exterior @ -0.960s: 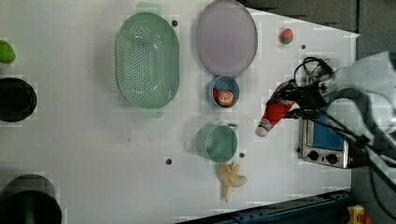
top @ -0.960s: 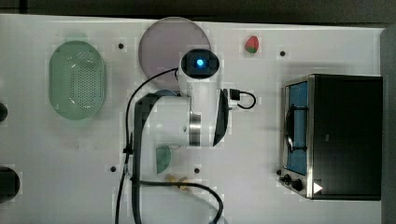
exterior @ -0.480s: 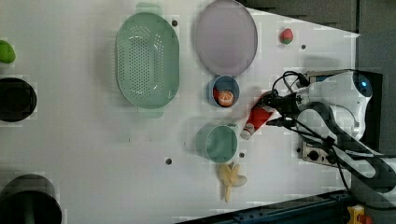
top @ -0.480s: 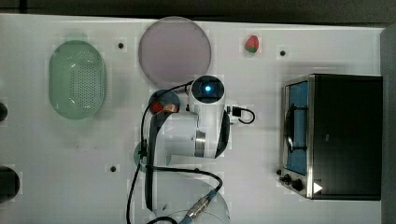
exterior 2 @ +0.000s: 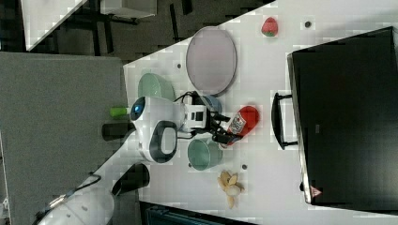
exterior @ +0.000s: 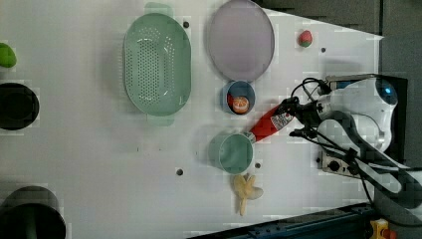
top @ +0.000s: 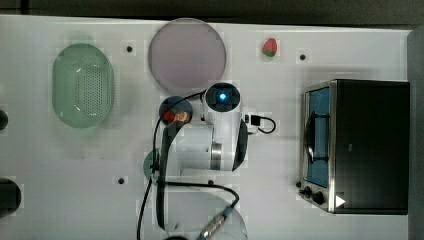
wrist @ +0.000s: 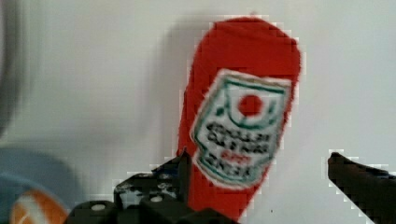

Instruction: Pick Ketchup from oven and place it on table.

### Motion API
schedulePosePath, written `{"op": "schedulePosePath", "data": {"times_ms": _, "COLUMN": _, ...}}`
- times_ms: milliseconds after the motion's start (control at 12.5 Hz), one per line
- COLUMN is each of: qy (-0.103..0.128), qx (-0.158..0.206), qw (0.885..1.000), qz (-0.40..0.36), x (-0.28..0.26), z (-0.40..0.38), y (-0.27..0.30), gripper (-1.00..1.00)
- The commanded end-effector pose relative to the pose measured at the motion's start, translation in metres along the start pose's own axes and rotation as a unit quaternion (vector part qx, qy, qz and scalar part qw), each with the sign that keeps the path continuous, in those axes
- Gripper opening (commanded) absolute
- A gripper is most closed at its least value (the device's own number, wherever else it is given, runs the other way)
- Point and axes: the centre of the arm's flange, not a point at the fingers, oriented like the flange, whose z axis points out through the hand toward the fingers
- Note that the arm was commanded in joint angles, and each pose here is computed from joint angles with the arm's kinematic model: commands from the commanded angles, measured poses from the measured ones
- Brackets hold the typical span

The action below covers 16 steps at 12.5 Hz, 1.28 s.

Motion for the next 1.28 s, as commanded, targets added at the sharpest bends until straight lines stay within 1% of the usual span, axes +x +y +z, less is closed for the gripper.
{"op": "schedulePosePath", "data": {"times_ms": 80, "qy": 0.042, "qx": 0.098, "qw": 0.994, "qz": 0.035, "x": 0.018, "z": -0.149, "y": 0.007, "gripper": 1.0}}
{"op": "schedulePosePath", "data": {"times_ms": 160, "qy": 0.046, "qx": 0.115, "qw": 0.992, "qz": 0.034, "x": 0.016, "z": -0.193, "y": 0.014, "gripper": 1.0}}
{"op": "schedulePosePath", "data": {"times_ms": 240, "qy": 0.056, "qx": 0.134, "qw": 0.989, "qz": 0.031, "x": 0.014, "z": -0.242, "y": 0.022, "gripper": 1.0}}
{"op": "schedulePosePath", "data": {"times_ms": 400, "qy": 0.091, "qx": 0.167, "qw": 0.981, "qz": 0.025, "x": 0.008, "z": -0.331, "y": 0.04, "gripper": 1.0}}
{"op": "schedulePosePath", "data": {"times_ms": 480, "qy": 0.109, "qx": 0.176, "qw": 0.978, "qz": 0.022, "x": 0.005, "z": -0.368, "y": 0.049, "gripper": 1.0}}
{"op": "schedulePosePath", "data": {"times_ms": 560, "qy": 0.125, "qx": 0.174, "qw": 0.977, "qz": 0.02, "x": 0.001, "z": -0.398, "y": 0.059, "gripper": 1.0}}
{"op": "schedulePosePath", "data": {"times_ms": 640, "qy": 0.125, "qx": 0.158, "qw": 0.979, "qz": 0.021, "x": -0.002, "z": -0.416, "y": 0.069, "gripper": 1.0}}
{"op": "schedulePosePath", "data": {"times_ms": 720, "qy": 0.113, "qx": 0.137, "qw": 0.984, "qz": 0.023, "x": -0.006, "z": -0.427, "y": 0.079, "gripper": 1.0}}
{"op": "schedulePosePath", "data": {"times_ms": 880, "qy": 0.076, "qx": 0.102, "qw": 0.992, "qz": 0.025, "x": -0.017, "z": -0.434, "y": 0.094, "gripper": 1.0}}
{"op": "schedulePosePath", "data": {"times_ms": 960, "qy": 0.07, "qx": 0.096, "qw": 0.993, "qz": 0.025, "x": -0.02, "z": -0.438, "y": 0.097, "gripper": 1.0}}
{"op": "schedulePosePath", "data": {"times_ms": 1120, "qy": 0.084, "qx": 0.109, "qw": 0.99, "qz": 0.023, "x": -0.022, "z": -0.451, "y": 0.097, "gripper": 1.0}}
{"op": "schedulePosePath", "data": {"times_ms": 1280, "qy": 0.084, "qx": 0.11, "qw": 0.99, "qz": 0.023, "x": -0.023, "z": -0.452, "y": 0.097, "gripper": 1.0}}
